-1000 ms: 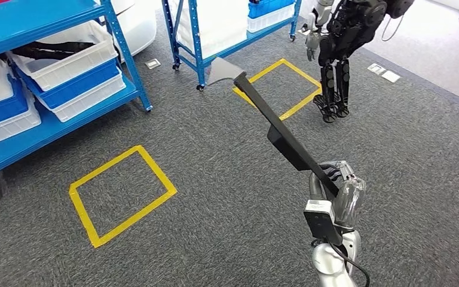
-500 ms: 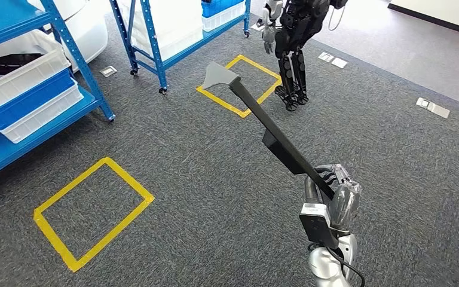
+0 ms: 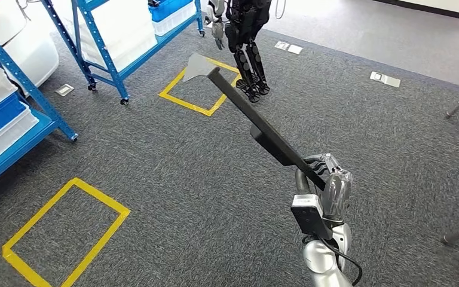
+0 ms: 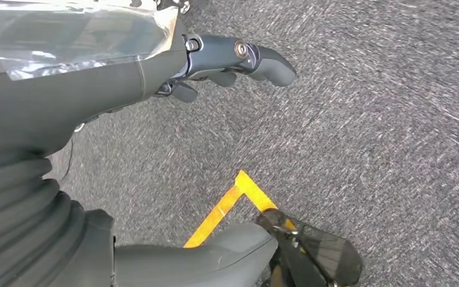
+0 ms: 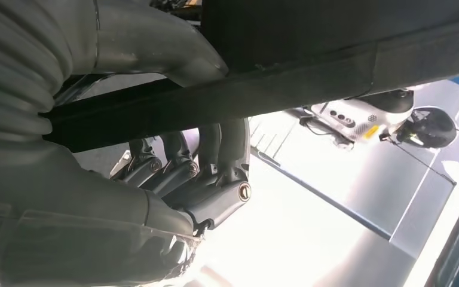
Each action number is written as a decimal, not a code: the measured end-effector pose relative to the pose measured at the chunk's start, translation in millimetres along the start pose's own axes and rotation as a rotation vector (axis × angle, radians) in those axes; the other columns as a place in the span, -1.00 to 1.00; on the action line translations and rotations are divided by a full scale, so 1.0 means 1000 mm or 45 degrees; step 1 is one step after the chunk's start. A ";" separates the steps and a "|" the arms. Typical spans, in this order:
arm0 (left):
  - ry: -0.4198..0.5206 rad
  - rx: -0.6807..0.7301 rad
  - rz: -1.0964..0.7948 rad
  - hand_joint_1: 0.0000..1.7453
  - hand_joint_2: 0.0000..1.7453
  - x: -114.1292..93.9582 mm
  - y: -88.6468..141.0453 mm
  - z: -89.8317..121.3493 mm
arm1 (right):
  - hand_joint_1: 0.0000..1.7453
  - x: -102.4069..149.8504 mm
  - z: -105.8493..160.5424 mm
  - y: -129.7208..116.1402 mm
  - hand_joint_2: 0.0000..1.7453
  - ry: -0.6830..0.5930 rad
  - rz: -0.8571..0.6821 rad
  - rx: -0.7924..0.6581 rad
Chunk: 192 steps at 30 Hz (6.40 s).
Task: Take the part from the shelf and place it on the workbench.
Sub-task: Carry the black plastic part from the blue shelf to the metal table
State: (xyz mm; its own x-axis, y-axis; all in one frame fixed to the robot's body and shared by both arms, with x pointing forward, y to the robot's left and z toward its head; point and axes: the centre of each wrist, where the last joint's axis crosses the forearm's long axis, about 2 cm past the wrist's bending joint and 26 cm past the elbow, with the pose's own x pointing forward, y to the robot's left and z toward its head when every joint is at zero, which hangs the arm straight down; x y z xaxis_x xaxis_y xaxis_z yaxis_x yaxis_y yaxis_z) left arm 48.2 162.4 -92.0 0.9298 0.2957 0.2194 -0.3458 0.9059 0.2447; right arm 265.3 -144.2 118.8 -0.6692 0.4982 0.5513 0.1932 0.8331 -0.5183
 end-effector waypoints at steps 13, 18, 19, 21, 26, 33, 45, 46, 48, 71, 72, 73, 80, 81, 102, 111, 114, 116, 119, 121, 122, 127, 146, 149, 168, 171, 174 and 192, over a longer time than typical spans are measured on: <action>0.004 -0.004 0.004 -1.00 1.00 -0.001 -0.002 0.001 | 1.00 0.005 -0.004 0.001 1.00 -0.023 -0.012 -0.006; 0.013 0.003 0.002 -1.00 1.00 -0.001 -0.001 0.001 | 1.00 0.008 0.004 0.002 1.00 -0.010 -0.014 0.005; 0.013 0.003 0.001 -1.00 1.00 -0.001 -0.001 0.001 | 1.00 0.010 0.003 0.002 1.00 -0.012 -0.016 0.002; 0.012 0.004 0.000 -1.00 1.00 0.000 -0.001 0.001 | 1.00 0.014 0.003 0.004 1.00 -0.015 -0.024 -0.002; -0.002 0.006 0.000 -1.00 1.00 -0.001 -0.003 0.002 | 1.00 0.019 0.009 0.006 1.00 0.001 -0.039 0.005; -0.017 -0.014 0.057 -1.00 1.00 -0.003 -0.002 0.002 | 1.00 0.021 0.020 0.008 1.00 0.072 -0.060 -0.015; 0.027 0.009 0.028 -1.00 1.00 -0.003 -0.003 0.003 | 1.00 0.018 0.056 0.008 1.00 0.254 -0.133 -0.085; 0.028 0.010 0.027 -1.00 1.00 -0.003 -0.003 0.003 | 1.00 0.017 0.058 0.008 1.00 0.262 -0.133 -0.082; 0.028 0.011 0.027 -1.00 1.00 -0.003 -0.003 0.003 | 1.00 0.016 0.060 0.008 1.00 0.271 -0.130 -0.076; -0.028 0.049 0.048 -1.00 1.00 -0.002 0.000 0.001 | 1.00 0.002 0.068 0.007 1.00 0.314 -0.121 -0.052; -0.029 0.045 0.050 -1.00 1.00 -0.002 0.000 0.001 | 1.00 0.003 0.068 0.007 1.00 0.312 -0.122 -0.052; -0.030 0.042 0.053 -1.00 1.00 -0.002 -0.001 0.001 | 1.00 0.003 0.067 0.008 1.00 0.309 -0.122 -0.051; -0.032 0.031 0.076 -1.00 1.00 -0.002 0.000 0.001 | 1.00 -0.001 0.068 0.006 1.00 0.312 -0.109 -0.037; -0.033 0.030 0.076 -1.00 1.00 -0.002 0.000 0.001 | 1.00 -0.001 0.066 0.006 1.00 0.309 -0.108 -0.039; -0.044 0.038 0.090 -1.00 1.00 -0.001 0.001 0.000 | 1.00 -0.003 0.059 0.006 1.00 0.287 -0.113 -0.041; -0.061 0.088 0.078 -1.00 1.00 -0.001 0.002 0.000 | 1.00 -0.012 0.056 0.001 1.00 0.307 -0.137 -0.095; -0.058 0.098 0.075 -1.00 1.00 -0.001 0.002 0.000 | 1.00 -0.015 0.054 -0.001 1.00 0.307 -0.132 -0.109; -0.057 0.102 0.075 -1.00 1.00 -0.001 0.002 0.000 | 1.00 -0.017 0.052 -0.002 1.00 0.305 -0.130 -0.114; -0.059 0.103 0.076 -1.00 1.00 0.001 0.001 0.000 | 1.00 -0.018 0.052 -0.002 1.00 0.306 -0.125 -0.115; -0.058 0.103 0.076 -1.00 1.00 0.001 0.001 0.000 | 1.00 -0.018 0.051 -0.002 1.00 0.303 -0.124 -0.117; -0.057 0.104 0.076 -1.00 1.00 0.000 0.001 0.000 | 1.00 -0.018 0.051 -0.002 1.00 0.302 -0.124 -0.118; -0.054 0.108 0.077 -1.00 1.00 0.000 0.002 -0.001 | 1.00 -0.019 0.053 -0.001 1.00 0.309 -0.123 -0.111; -0.052 0.110 0.094 -1.00 1.00 0.000 0.001 0.000 | 1.00 -0.016 0.053 0.001 1.00 0.299 -0.114 -0.093; -0.053 0.110 0.099 -1.00 1.00 0.001 0.001 0.000 | 1.00 -0.015 0.052 0.002 1.00 0.275 -0.093 -0.074; -0.122 -0.024 0.099 -1.00 1.00 0.003 0.007 -0.005 | 1.00 -0.054 -0.146 -0.068 1.00 0.067 0.731 0.065; -0.137 -0.042 0.096 -1.00 1.00 0.003 0.010 -0.007 | 1.00 -0.071 -0.165 -0.080 1.00 0.129 0.840 0.104; -0.151 -0.055 0.095 -1.00 1.00 0.004 0.012 -0.009 | 1.00 -0.083 -0.181 -0.090 1.00 0.186 0.911 0.140; -0.222 -0.098 0.139 -1.00 1.00 0.010 0.024 -0.017 | 1.00 -0.112 -0.226 -0.115 1.00 0.412 1.108 0.341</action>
State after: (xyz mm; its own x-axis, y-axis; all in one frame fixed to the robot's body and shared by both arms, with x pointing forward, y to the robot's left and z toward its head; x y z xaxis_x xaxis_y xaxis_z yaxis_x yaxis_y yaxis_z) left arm 51.0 192.1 -99.7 0.8490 0.3425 0.4023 -0.4265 0.8937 0.1392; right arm 480.1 -241.7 264.5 -0.1310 0.9907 0.0363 0.3313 0.0783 -0.9403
